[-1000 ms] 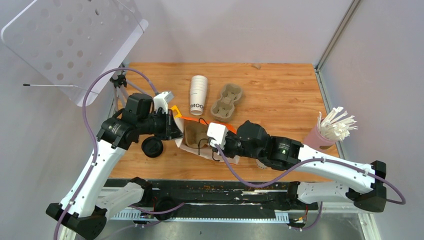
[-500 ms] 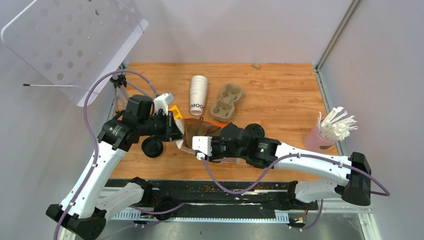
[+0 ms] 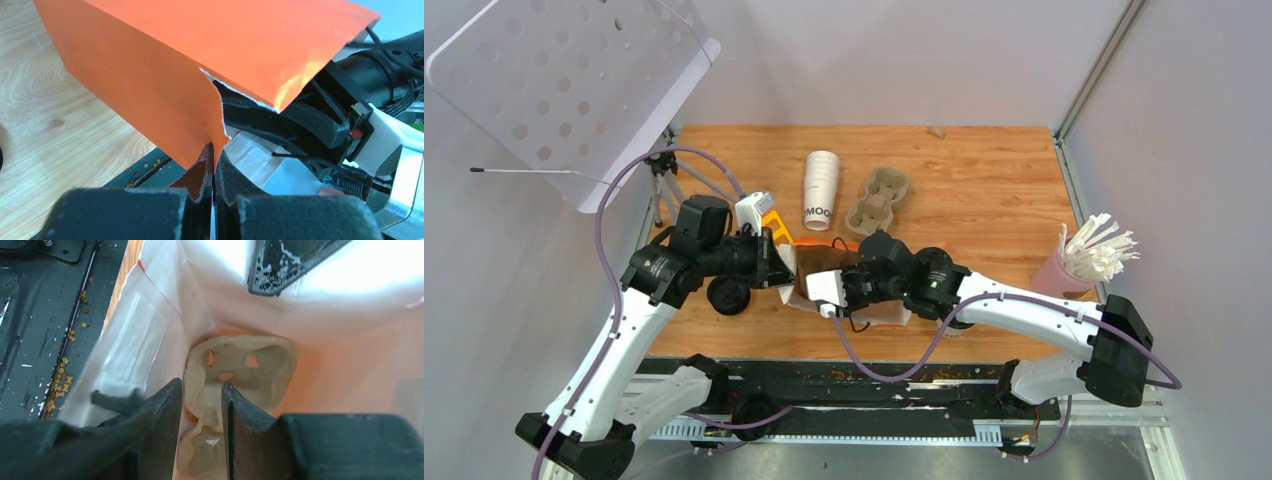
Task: Pack the takeout coffee
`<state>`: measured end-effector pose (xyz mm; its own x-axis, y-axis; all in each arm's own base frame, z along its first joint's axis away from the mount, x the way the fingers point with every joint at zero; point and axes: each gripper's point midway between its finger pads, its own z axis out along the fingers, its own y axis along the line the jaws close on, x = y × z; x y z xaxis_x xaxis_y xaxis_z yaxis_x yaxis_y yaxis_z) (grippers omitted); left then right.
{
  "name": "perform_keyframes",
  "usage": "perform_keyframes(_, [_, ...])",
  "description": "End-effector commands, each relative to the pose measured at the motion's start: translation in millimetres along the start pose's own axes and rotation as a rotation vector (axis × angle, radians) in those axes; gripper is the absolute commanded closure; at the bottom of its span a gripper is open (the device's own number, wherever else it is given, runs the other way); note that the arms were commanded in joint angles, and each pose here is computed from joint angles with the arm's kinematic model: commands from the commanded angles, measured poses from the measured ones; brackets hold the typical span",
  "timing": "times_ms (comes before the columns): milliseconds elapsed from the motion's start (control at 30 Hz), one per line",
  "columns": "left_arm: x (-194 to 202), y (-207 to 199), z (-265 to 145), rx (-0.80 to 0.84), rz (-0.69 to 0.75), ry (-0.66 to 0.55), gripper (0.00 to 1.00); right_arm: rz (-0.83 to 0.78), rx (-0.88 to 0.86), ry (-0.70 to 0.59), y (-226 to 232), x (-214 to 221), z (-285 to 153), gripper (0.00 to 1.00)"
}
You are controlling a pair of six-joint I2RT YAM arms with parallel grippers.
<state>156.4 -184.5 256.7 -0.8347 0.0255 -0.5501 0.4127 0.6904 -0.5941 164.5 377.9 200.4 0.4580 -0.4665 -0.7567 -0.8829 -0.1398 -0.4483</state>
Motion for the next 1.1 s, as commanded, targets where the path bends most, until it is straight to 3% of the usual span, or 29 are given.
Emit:
perform_keyframes(0, [-2, -10, -3, 0.053, 0.048, -0.019, 0.97, -0.112, -0.027, -0.093, -5, -20, 12, 0.64])
perform_keyframes(367, [-4, -8, 2, 0.055, 0.032, -0.011, 0.97, -0.116, 0.059, -0.05, -25, -6, 34, 0.66])
perform_keyframes(833, [-3, -7, 5, 0.053, 0.014, -0.007, 0.97, 0.026, 0.193, 0.057, -55, 32, 45, 0.71])
perform_keyframes(1067, [5, -4, 5, 0.059, 0.056, 0.004, 0.97, -0.001, 0.108, -0.031, -47, -1, 18, 0.64])
